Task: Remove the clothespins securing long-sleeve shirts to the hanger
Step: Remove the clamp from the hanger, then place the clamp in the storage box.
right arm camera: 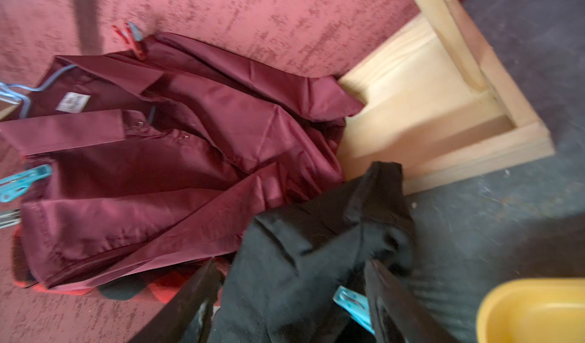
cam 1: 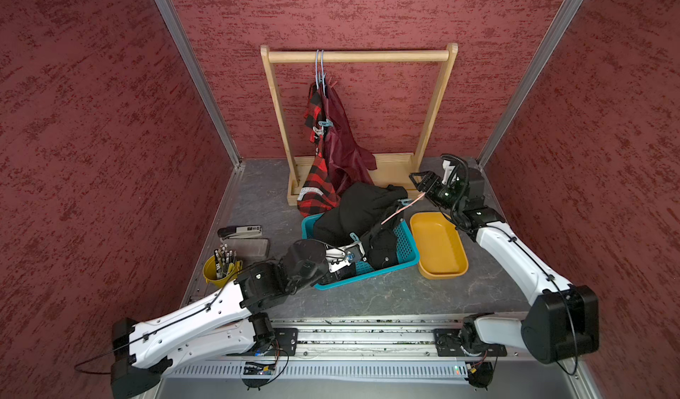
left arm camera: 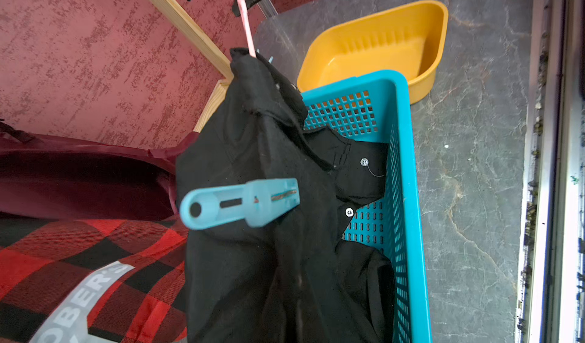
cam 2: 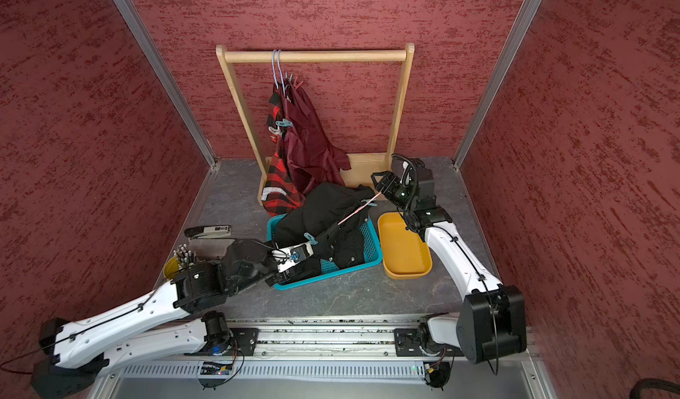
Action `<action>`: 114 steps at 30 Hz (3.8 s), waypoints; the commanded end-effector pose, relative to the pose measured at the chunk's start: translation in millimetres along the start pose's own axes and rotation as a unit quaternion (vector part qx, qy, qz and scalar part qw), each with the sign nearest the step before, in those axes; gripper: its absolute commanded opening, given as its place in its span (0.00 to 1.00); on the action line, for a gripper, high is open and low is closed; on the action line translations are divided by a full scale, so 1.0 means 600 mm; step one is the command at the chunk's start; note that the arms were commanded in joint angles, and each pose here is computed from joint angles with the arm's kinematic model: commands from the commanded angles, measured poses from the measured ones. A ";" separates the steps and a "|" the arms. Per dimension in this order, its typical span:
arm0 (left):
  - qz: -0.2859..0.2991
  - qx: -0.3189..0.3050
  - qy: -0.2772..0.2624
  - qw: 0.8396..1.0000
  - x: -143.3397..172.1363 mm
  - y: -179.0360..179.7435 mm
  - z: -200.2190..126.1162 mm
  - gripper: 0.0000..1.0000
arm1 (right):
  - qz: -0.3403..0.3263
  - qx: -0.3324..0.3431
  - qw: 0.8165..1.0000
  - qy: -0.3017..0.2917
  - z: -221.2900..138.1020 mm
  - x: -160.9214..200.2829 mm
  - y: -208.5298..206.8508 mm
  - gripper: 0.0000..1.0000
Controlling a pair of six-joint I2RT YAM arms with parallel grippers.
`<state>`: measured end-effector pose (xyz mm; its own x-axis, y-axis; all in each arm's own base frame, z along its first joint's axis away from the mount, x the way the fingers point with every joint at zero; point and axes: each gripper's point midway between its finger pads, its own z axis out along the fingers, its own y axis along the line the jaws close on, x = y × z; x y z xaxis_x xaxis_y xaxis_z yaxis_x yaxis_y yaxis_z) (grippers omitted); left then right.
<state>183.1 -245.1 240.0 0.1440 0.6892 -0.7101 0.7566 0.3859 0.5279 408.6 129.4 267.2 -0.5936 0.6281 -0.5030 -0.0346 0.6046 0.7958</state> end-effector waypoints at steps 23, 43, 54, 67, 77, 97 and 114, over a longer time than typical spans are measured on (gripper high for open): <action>-0.027 -0.007 0.013 1.000 0.020 -0.065 0.051 0.00 | 0.099 -0.036 0.991 0.079 0.025 0.080 -0.074 0.62; -0.022 -0.001 0.015 1.000 0.021 -0.076 0.050 0.00 | 0.164 -0.026 0.983 0.077 0.051 0.077 -0.093 0.45; -0.019 0.004 0.021 1.000 0.029 -0.086 0.052 0.00 | 0.183 -0.011 0.980 0.079 0.064 0.082 -0.112 0.34; -0.016 0.003 0.025 1.000 0.037 -0.088 0.053 0.00 | 0.173 0.004 0.982 0.078 0.057 0.084 -0.119 0.19; -0.019 0.005 0.035 0.999 0.048 -0.093 0.058 0.00 | 0.145 0.025 0.987 0.060 0.040 0.069 -0.114 0.12; -0.034 -0.013 0.042 0.998 0.061 -0.087 0.064 0.00 | 0.119 0.162 0.979 -0.036 -0.064 0.027 -0.186 0.05; -0.023 -0.007 0.013 1.000 0.005 -0.094 0.112 0.00 | 0.157 0.236 0.959 -0.012 -0.086 0.117 -0.319 0.15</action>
<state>179.6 -292.8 163.5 0.0713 0.7179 -0.6925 0.7559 0.4140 0.5071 328.4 40.3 99.3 -0.5228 0.8147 -0.2508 0.5028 0.5323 0.6810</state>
